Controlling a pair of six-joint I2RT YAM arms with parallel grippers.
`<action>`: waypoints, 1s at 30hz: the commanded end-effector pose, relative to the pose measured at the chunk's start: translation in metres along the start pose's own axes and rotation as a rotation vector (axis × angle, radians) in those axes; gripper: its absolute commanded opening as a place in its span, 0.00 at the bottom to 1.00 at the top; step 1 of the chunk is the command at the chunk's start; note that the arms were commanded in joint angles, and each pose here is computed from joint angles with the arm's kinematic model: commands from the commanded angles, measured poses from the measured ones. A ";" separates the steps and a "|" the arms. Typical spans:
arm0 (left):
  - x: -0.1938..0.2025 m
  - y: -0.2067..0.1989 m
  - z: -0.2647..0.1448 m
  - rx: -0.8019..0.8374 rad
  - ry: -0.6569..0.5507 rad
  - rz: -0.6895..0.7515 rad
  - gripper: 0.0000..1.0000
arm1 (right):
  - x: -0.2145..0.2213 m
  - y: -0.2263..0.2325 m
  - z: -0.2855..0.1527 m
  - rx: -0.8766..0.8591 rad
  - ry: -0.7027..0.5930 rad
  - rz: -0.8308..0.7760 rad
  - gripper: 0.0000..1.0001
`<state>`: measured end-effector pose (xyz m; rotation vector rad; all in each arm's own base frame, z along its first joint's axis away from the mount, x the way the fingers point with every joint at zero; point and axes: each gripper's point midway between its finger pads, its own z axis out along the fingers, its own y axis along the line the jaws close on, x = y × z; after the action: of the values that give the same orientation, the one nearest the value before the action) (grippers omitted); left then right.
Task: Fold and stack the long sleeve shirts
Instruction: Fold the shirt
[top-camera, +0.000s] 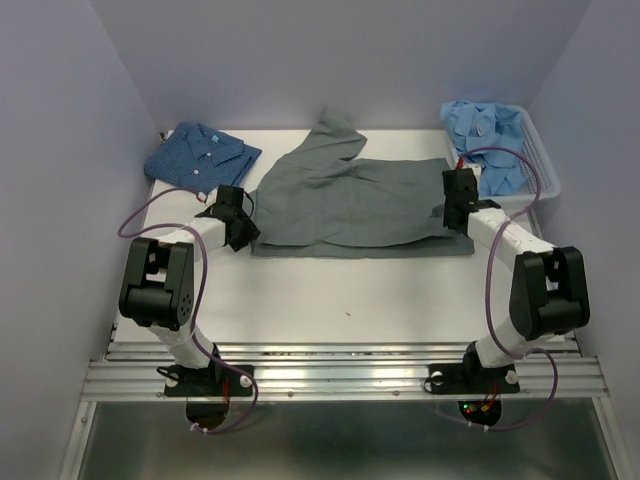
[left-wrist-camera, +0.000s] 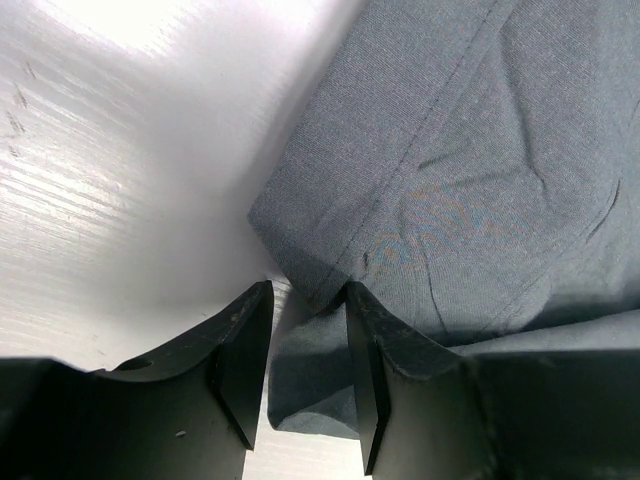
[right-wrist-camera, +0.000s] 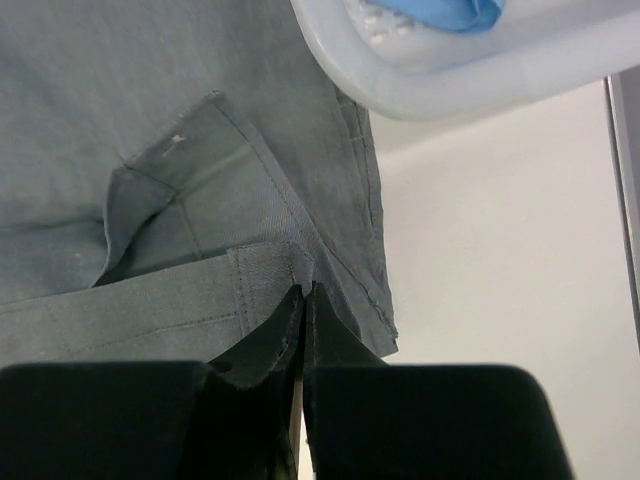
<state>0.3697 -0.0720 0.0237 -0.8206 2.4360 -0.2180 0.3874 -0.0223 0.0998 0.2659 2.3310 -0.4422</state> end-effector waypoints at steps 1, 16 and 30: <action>0.008 0.015 -0.001 -0.057 0.043 0.037 0.47 | -0.015 -0.008 0.007 0.069 -0.089 0.038 0.02; -0.018 -0.012 -0.043 0.053 -0.012 0.084 0.62 | 0.018 -0.002 0.026 0.105 -0.002 0.086 0.62; -0.012 -0.113 -0.089 0.434 0.035 0.263 0.98 | -0.073 0.100 -0.099 -0.733 -0.227 0.209 1.00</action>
<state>0.3694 -0.1143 0.1032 -0.5152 2.4334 -0.4677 0.3963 0.0447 0.1506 0.2528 2.1867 0.0894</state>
